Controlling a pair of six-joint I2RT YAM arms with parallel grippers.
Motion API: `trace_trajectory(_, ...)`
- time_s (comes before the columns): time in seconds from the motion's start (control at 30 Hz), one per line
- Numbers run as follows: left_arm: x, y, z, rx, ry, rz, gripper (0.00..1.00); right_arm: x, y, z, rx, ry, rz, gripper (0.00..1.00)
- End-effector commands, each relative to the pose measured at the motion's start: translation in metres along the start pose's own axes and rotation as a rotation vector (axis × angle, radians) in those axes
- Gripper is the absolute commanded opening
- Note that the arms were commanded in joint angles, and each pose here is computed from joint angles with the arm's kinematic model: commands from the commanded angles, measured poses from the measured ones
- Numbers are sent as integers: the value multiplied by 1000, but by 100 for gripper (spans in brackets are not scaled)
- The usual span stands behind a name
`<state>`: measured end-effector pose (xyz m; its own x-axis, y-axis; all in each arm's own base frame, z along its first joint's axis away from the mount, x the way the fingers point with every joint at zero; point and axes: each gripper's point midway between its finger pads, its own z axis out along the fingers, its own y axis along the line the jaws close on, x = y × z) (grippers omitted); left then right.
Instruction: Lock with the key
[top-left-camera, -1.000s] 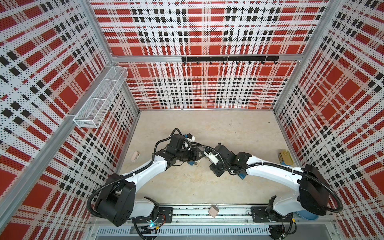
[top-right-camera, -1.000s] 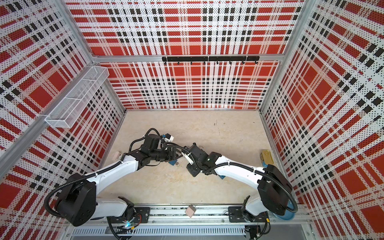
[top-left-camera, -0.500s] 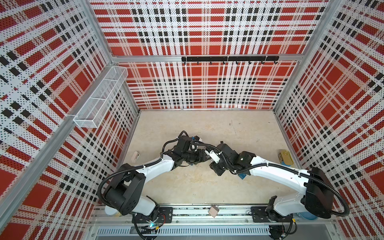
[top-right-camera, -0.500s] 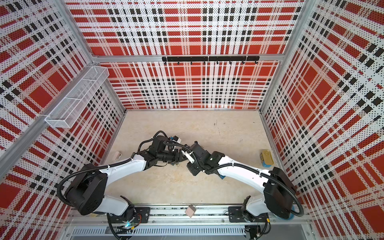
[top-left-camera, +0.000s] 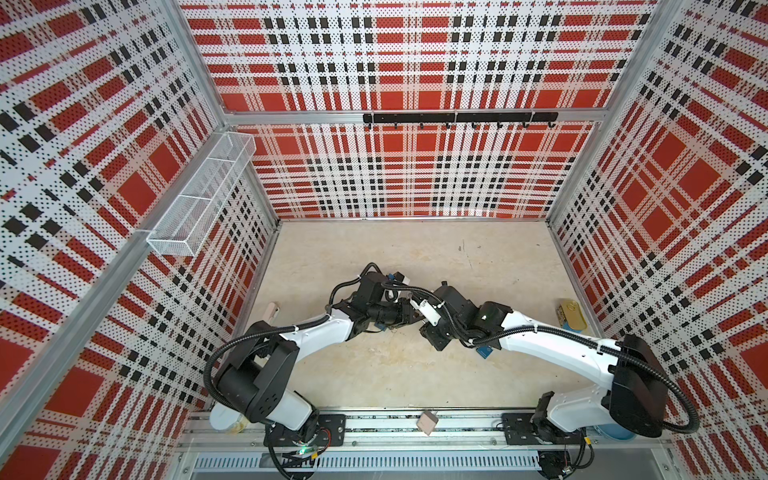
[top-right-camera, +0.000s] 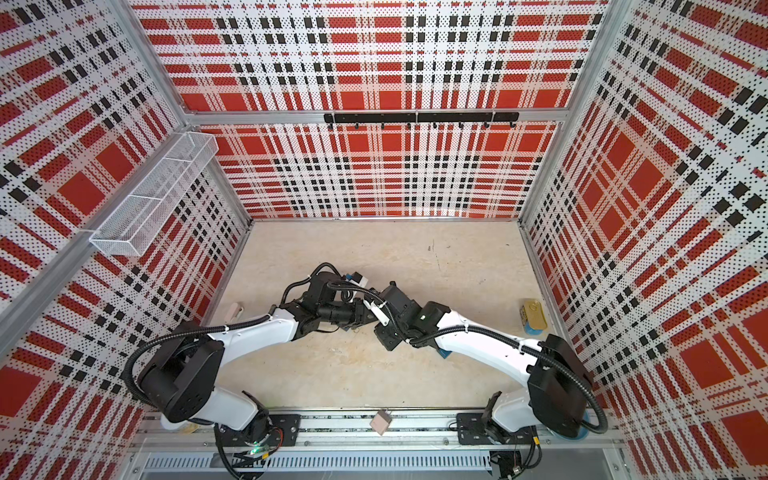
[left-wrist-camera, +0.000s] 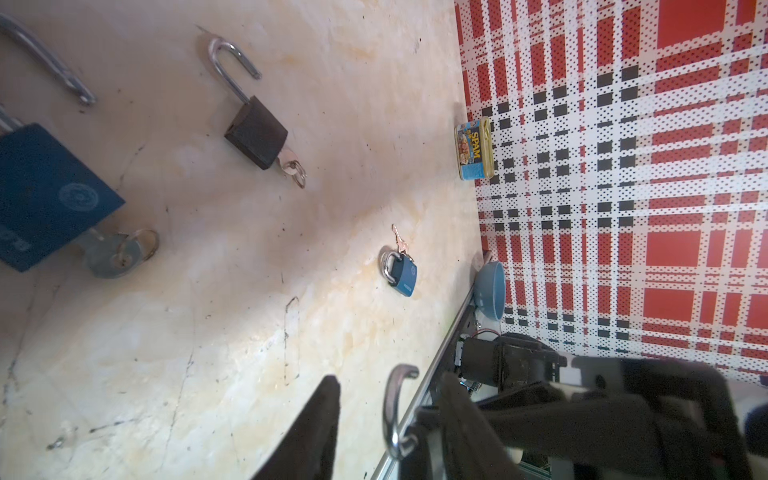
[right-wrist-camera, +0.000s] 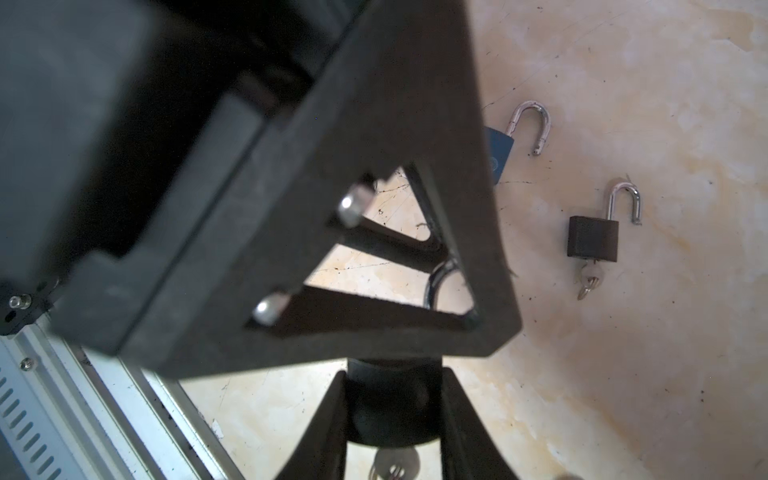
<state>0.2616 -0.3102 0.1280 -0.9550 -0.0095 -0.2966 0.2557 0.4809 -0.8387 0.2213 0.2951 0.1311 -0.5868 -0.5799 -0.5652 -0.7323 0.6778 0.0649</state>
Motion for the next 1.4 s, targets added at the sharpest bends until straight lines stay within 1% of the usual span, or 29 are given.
trace_trajectory(0.0, -6, -13, 3, 44, -7, 18, 38, -21, 2, -14, -10, -74, -7, 19)
trace_trajectory(0.3, -6, -14, 5, 55, -5, 15, 24, -20, 0, -13, -10, -72, -2, 18)
trace_trajectory(0.63, -6, -10, 9, 51, 2, 2, 14, -23, 2, -16, -18, -88, 2, 18)
trace_trajectory(0.73, -6, -9, 10, 52, 1, -3, 8, -23, 3, -17, -23, -88, 6, 18)
trace_trajectory(0.8, -7, -9, 11, 52, -3, -3, 1, -23, 2, -18, -22, -93, 7, 18)
trace_trajectory(0.83, -7, -9, 11, 52, -4, -3, 0, -24, 2, -18, -21, -96, 9, 18)
trace_trajectory(1.0, -10, -11, 9, 55, -22, -2, 0, -25, 2, -21, -19, -105, 14, 19)
trace_trajectory(1.03, -10, -11, 8, 55, -30, -3, 0, -26, 3, -22, -23, -109, 15, 21)
trace_trajectory(1.07, -12, -12, 6, 56, -41, -2, 0, -25, 2, -21, -25, -110, 20, 25)
trace_trajectory(1.1, -14, -14, 5, 59, -54, 0, 0, -26, 2, -21, -25, -115, 25, 35)
trace_trajectory(1.2, -21, -16, -4, 51, -106, 0, 0, -29, 0, -26, -31, -149, 54, 49)
trace_trajectory(1.3, -31, -22, -15, 49, -171, 12, 0, -35, -5, -37, -92, -211, 133, 53)
trace_trajectory(1.37, -41, -28, -25, 47, -236, 18, 0, -39, -11, -46, -148, -268, 205, 54)
